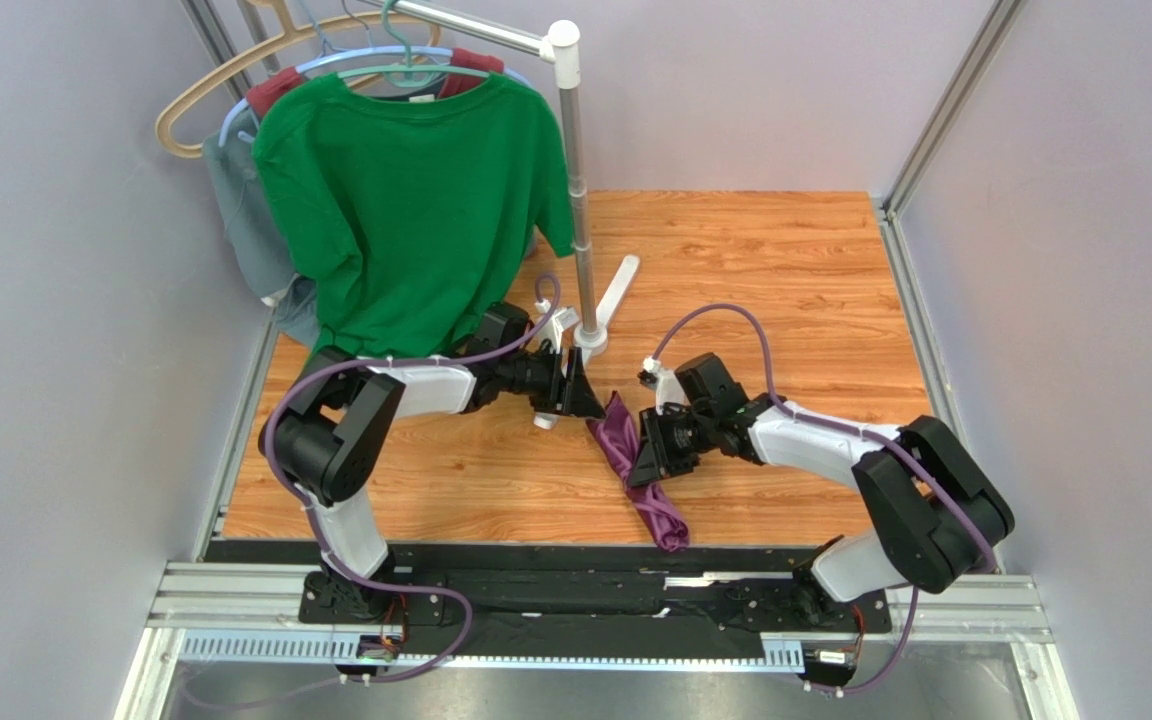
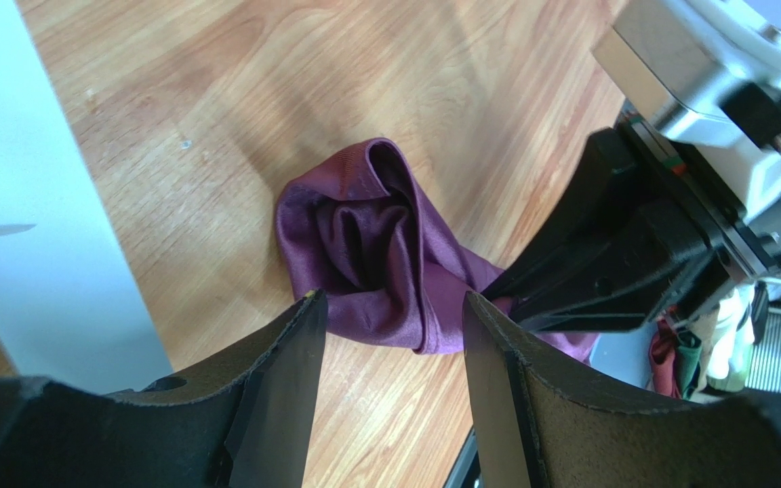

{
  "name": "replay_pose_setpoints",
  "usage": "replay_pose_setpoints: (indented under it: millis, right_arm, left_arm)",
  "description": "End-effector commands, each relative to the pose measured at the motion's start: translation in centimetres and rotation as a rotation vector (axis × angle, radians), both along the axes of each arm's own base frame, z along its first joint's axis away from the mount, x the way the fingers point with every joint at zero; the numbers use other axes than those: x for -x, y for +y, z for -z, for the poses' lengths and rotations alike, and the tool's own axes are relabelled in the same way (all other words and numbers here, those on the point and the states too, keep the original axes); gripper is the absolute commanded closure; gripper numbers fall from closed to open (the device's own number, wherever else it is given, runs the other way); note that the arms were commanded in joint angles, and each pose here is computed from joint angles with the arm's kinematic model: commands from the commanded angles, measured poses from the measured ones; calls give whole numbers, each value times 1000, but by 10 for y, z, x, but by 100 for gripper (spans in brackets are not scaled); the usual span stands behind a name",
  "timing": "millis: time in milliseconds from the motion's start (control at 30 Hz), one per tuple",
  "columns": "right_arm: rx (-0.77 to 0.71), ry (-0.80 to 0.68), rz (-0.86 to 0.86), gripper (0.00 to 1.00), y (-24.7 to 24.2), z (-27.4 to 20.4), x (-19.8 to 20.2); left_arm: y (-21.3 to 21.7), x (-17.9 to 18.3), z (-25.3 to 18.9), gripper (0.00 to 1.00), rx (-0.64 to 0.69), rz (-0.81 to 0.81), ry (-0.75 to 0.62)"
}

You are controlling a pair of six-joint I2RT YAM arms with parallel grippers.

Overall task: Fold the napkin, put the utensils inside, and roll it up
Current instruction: Roll the napkin with the utensil

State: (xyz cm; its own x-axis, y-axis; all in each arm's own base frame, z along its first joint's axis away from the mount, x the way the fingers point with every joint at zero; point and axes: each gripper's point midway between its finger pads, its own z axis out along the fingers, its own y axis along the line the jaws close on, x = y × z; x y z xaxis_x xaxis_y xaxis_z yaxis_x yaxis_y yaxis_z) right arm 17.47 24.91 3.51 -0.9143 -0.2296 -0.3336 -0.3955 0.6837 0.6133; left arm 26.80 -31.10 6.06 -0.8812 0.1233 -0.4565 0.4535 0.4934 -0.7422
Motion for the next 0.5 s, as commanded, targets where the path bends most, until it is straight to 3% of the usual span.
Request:
replay_pose_setpoints:
  millis: [0,367,467]
  right_arm:
    - [-55,6,-16,93,0,1,-2]
    - [-61,49,15,93,-8,12,-7]
    - [-60,45,18,91,-9,11,-8]
  left_arm:
    - [-9,2,-14,40,81,42,-46]
    - [-32,5,-10,43,103,84,-37]
    - [-37,7,-7,60,104,99,-25]
